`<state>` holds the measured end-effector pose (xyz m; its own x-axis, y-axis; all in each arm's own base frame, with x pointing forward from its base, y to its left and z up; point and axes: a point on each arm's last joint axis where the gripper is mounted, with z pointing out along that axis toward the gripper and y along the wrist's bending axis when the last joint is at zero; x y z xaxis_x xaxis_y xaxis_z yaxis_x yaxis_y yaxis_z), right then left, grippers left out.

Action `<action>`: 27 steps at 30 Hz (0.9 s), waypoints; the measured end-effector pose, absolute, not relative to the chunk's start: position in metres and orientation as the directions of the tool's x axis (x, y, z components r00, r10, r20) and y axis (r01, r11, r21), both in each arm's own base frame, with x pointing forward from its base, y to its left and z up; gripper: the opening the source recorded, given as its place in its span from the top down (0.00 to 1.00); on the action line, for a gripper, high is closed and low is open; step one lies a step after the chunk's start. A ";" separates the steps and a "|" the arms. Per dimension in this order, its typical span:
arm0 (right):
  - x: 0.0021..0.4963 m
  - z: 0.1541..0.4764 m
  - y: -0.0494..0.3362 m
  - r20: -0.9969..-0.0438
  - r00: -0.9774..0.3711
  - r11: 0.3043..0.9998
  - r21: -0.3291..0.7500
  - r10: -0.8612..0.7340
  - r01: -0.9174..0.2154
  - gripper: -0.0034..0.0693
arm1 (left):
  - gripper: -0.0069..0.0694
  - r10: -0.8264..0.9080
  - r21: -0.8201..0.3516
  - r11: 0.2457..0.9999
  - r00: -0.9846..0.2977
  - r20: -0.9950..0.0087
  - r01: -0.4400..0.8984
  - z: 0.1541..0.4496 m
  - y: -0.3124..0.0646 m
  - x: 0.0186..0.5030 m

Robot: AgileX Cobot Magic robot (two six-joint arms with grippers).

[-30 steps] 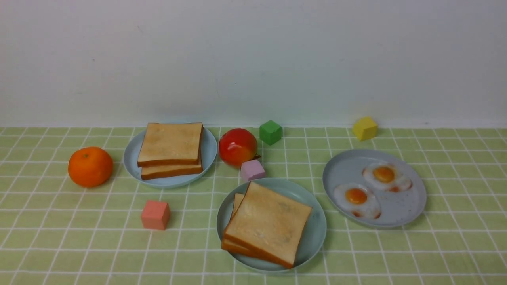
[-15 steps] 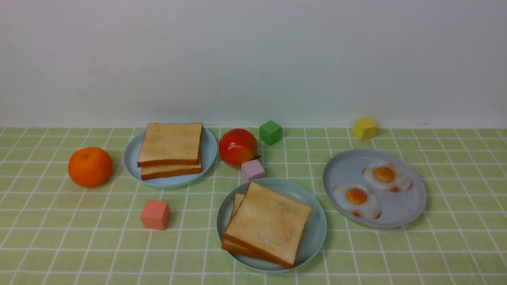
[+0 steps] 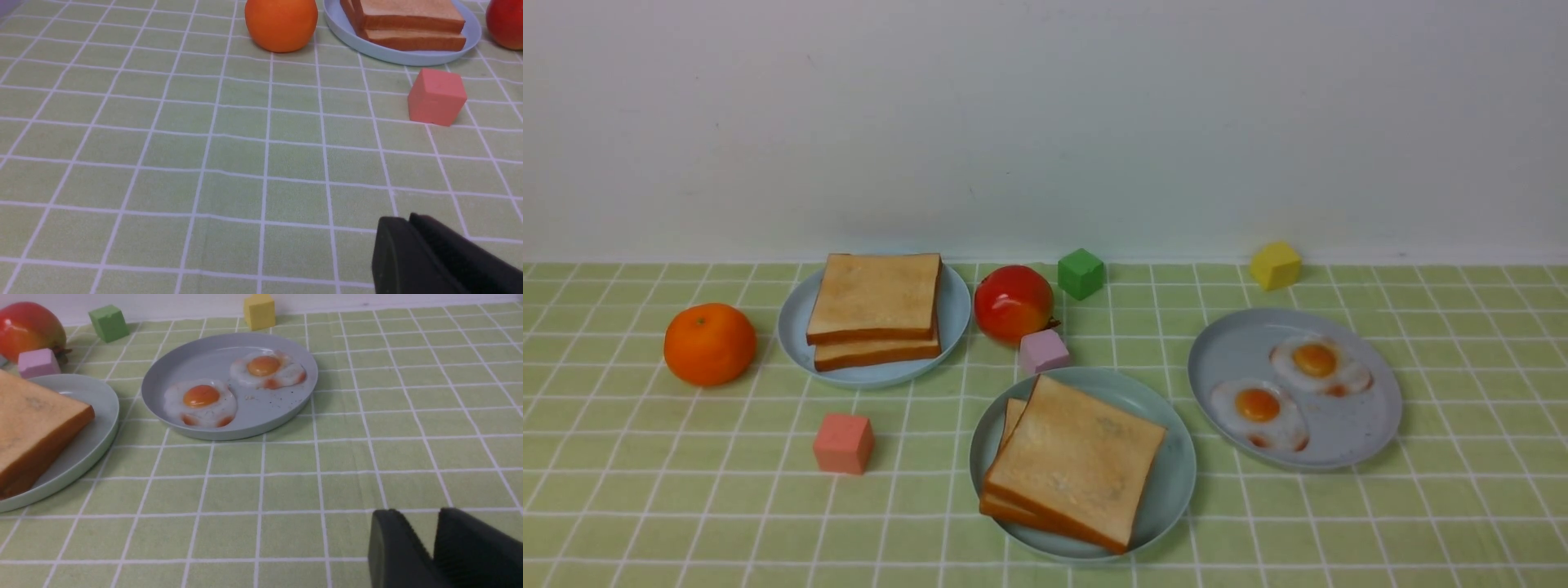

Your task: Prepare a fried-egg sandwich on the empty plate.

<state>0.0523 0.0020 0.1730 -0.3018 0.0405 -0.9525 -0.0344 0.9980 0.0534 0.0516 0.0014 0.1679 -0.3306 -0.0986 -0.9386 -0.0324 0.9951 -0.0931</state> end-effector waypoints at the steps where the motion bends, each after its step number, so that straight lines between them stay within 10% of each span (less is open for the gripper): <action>1: 0.052 0.173 0.002 -0.952 -0.302 0.998 0.053 0.041 -0.034 0.70 | 0.86 -0.099 -0.093 0.995 -0.331 -0.939 -0.032 0.168 0.001 0.052; 27: 0.052 0.173 0.002 -0.952 -0.302 0.998 0.056 0.043 -0.035 0.65 | 0.82 -0.099 -0.093 0.995 -0.331 -0.939 -0.032 0.168 0.001 0.052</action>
<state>0.0523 0.0021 0.1730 -0.3020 0.0429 -0.9523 -0.0346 0.9978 0.0559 0.0516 0.0014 0.1679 -0.3306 -0.0986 -0.9386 -0.0324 0.9951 -0.0931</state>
